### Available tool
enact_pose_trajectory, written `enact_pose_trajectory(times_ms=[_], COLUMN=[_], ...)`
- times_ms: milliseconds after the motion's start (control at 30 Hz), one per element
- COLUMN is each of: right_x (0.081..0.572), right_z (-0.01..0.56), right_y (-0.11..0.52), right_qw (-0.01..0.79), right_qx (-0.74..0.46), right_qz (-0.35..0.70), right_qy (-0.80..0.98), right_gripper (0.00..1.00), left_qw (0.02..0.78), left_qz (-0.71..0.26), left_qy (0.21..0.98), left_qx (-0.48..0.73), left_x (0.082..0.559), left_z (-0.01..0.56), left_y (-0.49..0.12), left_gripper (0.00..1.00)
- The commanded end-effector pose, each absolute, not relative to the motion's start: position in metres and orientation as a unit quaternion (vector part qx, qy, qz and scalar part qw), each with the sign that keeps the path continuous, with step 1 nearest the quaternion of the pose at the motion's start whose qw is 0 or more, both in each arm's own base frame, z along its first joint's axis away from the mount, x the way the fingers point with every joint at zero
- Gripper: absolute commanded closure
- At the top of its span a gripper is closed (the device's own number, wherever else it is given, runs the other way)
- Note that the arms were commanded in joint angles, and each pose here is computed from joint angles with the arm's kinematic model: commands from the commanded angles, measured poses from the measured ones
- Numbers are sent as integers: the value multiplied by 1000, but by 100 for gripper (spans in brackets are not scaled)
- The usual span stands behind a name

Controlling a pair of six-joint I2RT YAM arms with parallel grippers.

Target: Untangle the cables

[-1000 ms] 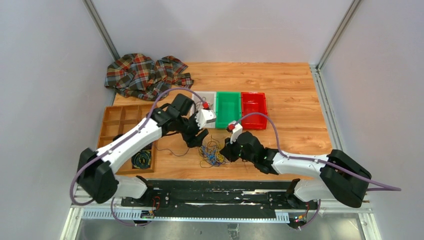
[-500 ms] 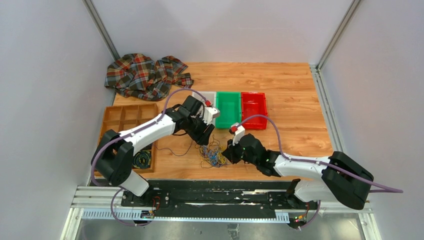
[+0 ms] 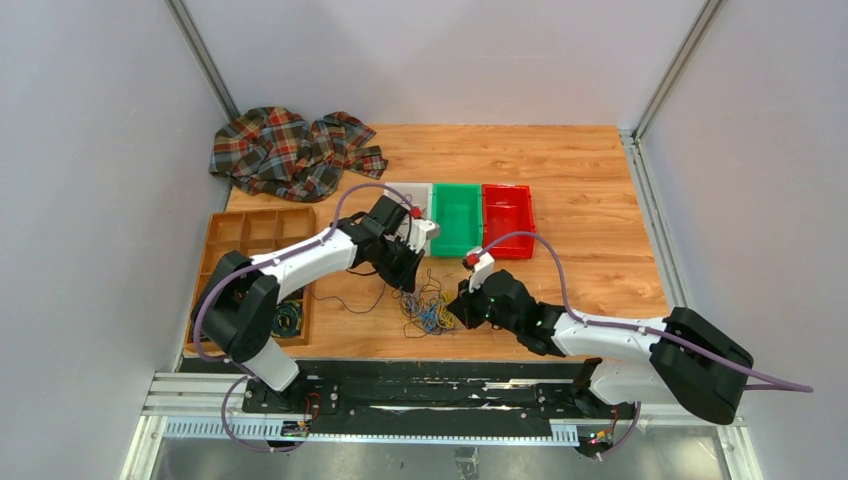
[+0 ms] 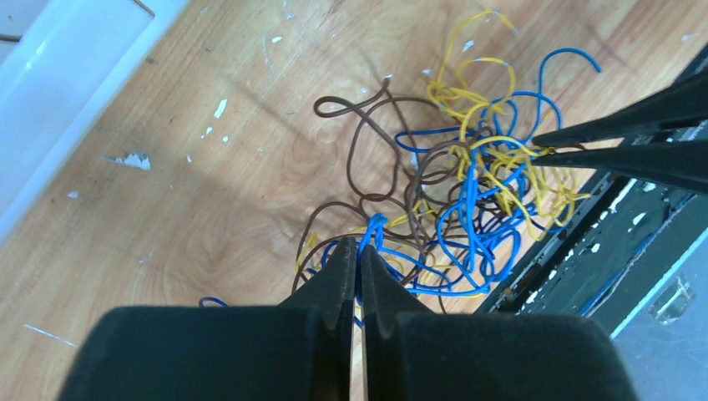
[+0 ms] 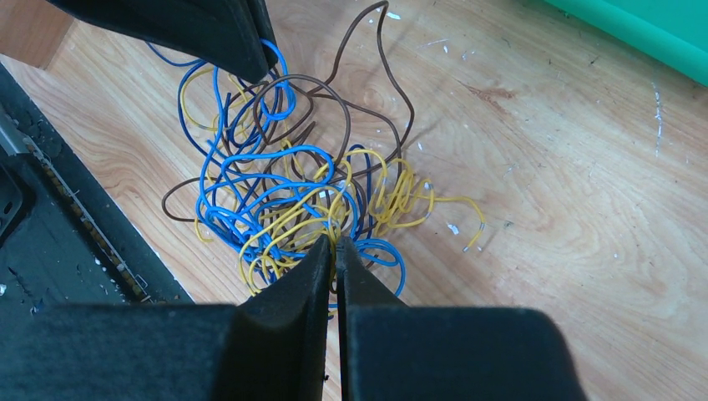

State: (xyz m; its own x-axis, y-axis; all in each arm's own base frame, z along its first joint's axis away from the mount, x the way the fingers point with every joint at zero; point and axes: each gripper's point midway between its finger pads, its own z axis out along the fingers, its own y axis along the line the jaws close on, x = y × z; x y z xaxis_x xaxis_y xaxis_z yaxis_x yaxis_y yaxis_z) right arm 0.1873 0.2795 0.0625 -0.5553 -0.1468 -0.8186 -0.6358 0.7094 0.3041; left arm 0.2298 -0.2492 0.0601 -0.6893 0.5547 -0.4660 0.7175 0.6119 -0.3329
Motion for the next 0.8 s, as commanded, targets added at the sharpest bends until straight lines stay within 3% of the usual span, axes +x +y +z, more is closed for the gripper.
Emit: enact_pose_trajectory(times_ms=[0, 400, 533, 767], right_x=[182, 185, 190, 195], right_z=[65, 61, 80, 189], right_y=[281, 249, 237, 260], right_qw=[415, 437, 462, 556], right_qx=[-233, -202, -196, -229], right_qz=[305, 259, 242, 309], right_qy=[825, 837, 830, 737], right_gripper=[96, 96, 92, 49], left_qw=[209, 304, 332, 356], left_qz=[-297, -275, -296, -327], left_qy=[858, 795, 773, 751], left_qx=[363, 448, 452, 451], left_x=[236, 224, 212, 203], left_z=[105, 227, 266, 300], left_y=[-267, -243, -242, -248], left_gripper=[99, 99, 99, 99])
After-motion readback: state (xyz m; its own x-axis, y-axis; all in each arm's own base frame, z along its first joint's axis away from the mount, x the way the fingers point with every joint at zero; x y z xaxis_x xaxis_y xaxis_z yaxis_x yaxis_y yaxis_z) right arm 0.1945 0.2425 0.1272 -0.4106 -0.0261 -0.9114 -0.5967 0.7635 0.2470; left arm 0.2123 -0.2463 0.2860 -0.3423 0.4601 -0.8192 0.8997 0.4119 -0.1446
